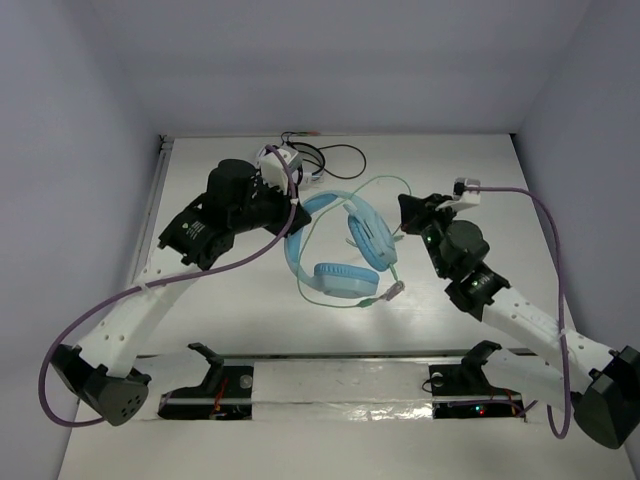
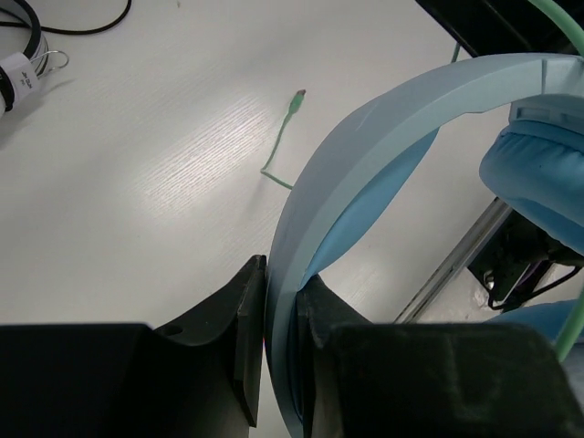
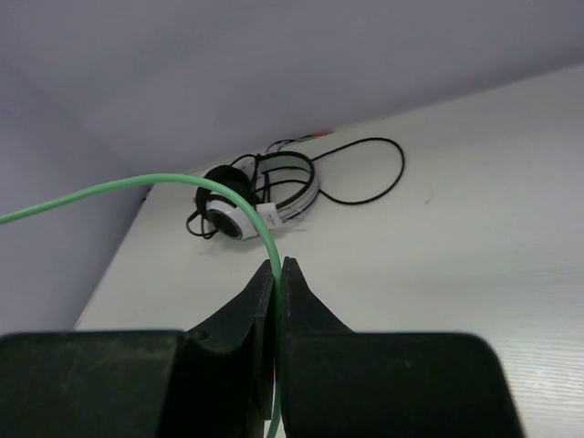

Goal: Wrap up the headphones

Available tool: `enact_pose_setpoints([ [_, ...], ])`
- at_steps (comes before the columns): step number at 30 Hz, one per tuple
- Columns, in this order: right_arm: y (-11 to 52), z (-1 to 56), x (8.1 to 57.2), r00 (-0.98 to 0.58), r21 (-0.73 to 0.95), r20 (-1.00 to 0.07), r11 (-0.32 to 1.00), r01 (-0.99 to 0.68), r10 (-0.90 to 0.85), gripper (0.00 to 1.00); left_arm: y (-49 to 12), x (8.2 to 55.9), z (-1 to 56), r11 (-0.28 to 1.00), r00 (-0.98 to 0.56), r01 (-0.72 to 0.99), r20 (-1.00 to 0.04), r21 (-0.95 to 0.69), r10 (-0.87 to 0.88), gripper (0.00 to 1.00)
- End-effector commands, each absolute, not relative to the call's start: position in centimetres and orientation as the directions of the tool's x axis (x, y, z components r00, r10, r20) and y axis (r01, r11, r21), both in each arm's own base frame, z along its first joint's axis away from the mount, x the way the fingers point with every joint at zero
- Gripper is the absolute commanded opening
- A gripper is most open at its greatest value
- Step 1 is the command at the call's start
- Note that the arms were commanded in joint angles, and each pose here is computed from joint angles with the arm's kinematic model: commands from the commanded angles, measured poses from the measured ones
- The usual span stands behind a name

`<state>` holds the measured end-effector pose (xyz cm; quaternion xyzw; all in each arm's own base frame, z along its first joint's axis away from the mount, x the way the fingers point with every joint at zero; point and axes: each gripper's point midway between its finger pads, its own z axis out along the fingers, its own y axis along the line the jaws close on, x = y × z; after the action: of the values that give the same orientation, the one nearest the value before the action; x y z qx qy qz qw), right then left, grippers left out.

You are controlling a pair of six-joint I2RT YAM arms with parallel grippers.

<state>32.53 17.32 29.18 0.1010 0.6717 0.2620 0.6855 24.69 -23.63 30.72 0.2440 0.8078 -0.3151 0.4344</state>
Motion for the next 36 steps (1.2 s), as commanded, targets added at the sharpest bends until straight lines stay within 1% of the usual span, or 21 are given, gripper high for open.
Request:
enact_pose_setpoints([
  [1, 14.5, 29.3, 32.7, 0.001, 0.458, -0.887, 0.882, -0.11, 0.461, 0.0, -24.5, 24.9, 33.7, 0.649, -0.447, 0.695, -0.893, -0.31, 0.051, 0.0],
  [3, 14.4, 28.7, 32.4, -0.01, 0.457, -0.888, 0.882, -0.112, 0.459, 0.0, -24.3, 25.3, 33.8, 0.665, -0.448, 0.683, -0.893, -0.304, 0.052, 0.0],
  [6, 15.3, 26.8, 32.2, -0.068, 0.462, -0.887, 0.877, -0.13, 0.457, 0.0, -25.0, 24.6, 34.9, 0.615, -0.426, 0.722, -0.904, -0.318, 0.034, 0.0],
  [8, 15.7, 25.7, 32.0, -0.097, 0.486, -0.874, 0.863, -0.14, 0.477, 0.0, -24.8, 25.2, 35.5, 0.637, -0.417, 0.704, -0.909, -0.315, 0.011, 0.0],
  [10, 16.7, 24.8, 31.1, -0.128, 0.511, -0.86, 0.835, -0.204, 0.495, 0.0, -23.7, 26.2, 36.4, 0.678, -0.399, 0.668, -0.917, -0.308, -0.025, 0.0],
  [11, 17.2, 24.9, 30.7, -0.137, 0.518, -0.855, 0.821, -0.239, 0.5, 0.0, -23.7, 26.2, 36.8, 0.671, -0.393, 0.671, -0.919, -0.314, -0.037, 0.0],
  [12, 18.6, 24.5, 30.0, -0.185, 0.516, -0.857, 0.799, -0.31, 0.482, 0.0, -23.8, 26.3, 37.6, 0.658, -0.385, 0.678, -0.921, -0.327, -0.06, 0.0],
  [14, 19.7, 22.7, 30.2, -0.248, 0.502, -0.863, 0.803, -0.321, 0.44, 0.0, -23.7, 26.5, 38.9, 0.65, -0.37, 0.683, -0.925, -0.335, -0.088, 0.0],
  [16, 21.2, 21.9, 29.9, -0.294, 0.49, -0.868, 0.783, -0.382, 0.4, 0.0, -23.5, 26.9, 39.7, 0.666, -0.36, 0.665, -0.926, -0.339, -0.112, 0.0],
  [17, 22.1, 21.8, 29.6, -0.314, 0.488, -0.869, 0.764, -0.421, 0.382, 0.0, -23.3, 27.2, 40.0, 0.681, -0.352, 0.65, -0.928, -0.336, -0.122, 0.0],
  [18, 23.7, 21.5, 28.8, -0.362, 0.493, -0.866, 0.717, -0.493, 0.346, 0.0, -23.1, 27.4, 40.7, 0.688, -0.343, 0.644, -0.93, -0.335, -0.132, 0.0],
  [19, 24.4, 22.0, 28.5, -0.36, 0.497, -0.865, 0.689, -0.527, 0.349, 0.0, -23.0, 27.6, 40.8, 0.698, -0.342, 0.633, -0.93, -0.336, -0.137, 0.0],
  [23, 26.5, 22.8, 27.4, -0.398, 0.524, -0.852, 0.588, -0.616, 0.341, 0.01, -22.3, 28.6, 41.5, 0.737, -0.324, 0.586, -0.931, -0.337, -0.168, 0.0],
  [25, 27.3, 23.3, 26.9, -0.41, 0.542, -0.84, 0.535, -0.648, 0.354, 0.08, -22.3, 28.9, 41.7, 0.74, -0.311, 0.584, -0.934, -0.334, -0.177, 0.0],
  [26, 27.6, 23.4, 26.9, -0.416, 0.548, -0.836, 0.522, -0.654, 0.357, 0.14, -22.3, 29.1, 41.7, 0.742, -0.313, 0.576, -0.931, -0.343, -0.187, 0.0],
  [28, 28.1, 23.6, 27.2, -0.418, 0.554, -0.832, 0.506, -0.661, 0.365, 0.2, -22.6, 29.2, 41.8, 0.733, -0.313, 0.584, -0.93, -0.349, -0.193, 0.0],
  [29, 28.2, 23.5, 27.4, -0.419, 0.555, -0.831, 0.506, -0.66, 0.365, 0.29, -22.7, 29.2, 41.8, 0.73, -0.318, 0.583, -0.927, -0.356, -0.198, 0.0],
  [31, 28.5, 24.2, 27.8, -0.395, 0.549, -0.833, 0.494, -0.674, 0.388, 0.4, -22.9, 29.2, 41.9, 0.722, -0.317, 0.591, -0.927, -0.359, -0.201, 0.0],
  [32, 28.8, 23.5, 28.1, -0.405, 0.552, -0.832, 0.495, -0.671, 0.38, 0.47, -22.9, 29.2, 41.9, 0.721, -0.319, 0.591, -0.926, -0.361, -0.202, 0.0],
  [34, 29.3, 23.2, 28.5, -0.404, 0.551, -0.832, 0.486, -0.678, 0.38, 0.53, -22.9, 29.2, 42.3, 0.721, -0.32, 0.591, -0.925, -0.362, -0.203, 0.0],
  [36, 29.9, 21.5, 29.2, -0.43, 0.567, -0.823, 0.488, -0.664, 0.371, 0.59, -22.8, 29.2, 42.9, 0.726, -0.312, 0.587, -0.928, -0.358, -0.205, 0.0],
])
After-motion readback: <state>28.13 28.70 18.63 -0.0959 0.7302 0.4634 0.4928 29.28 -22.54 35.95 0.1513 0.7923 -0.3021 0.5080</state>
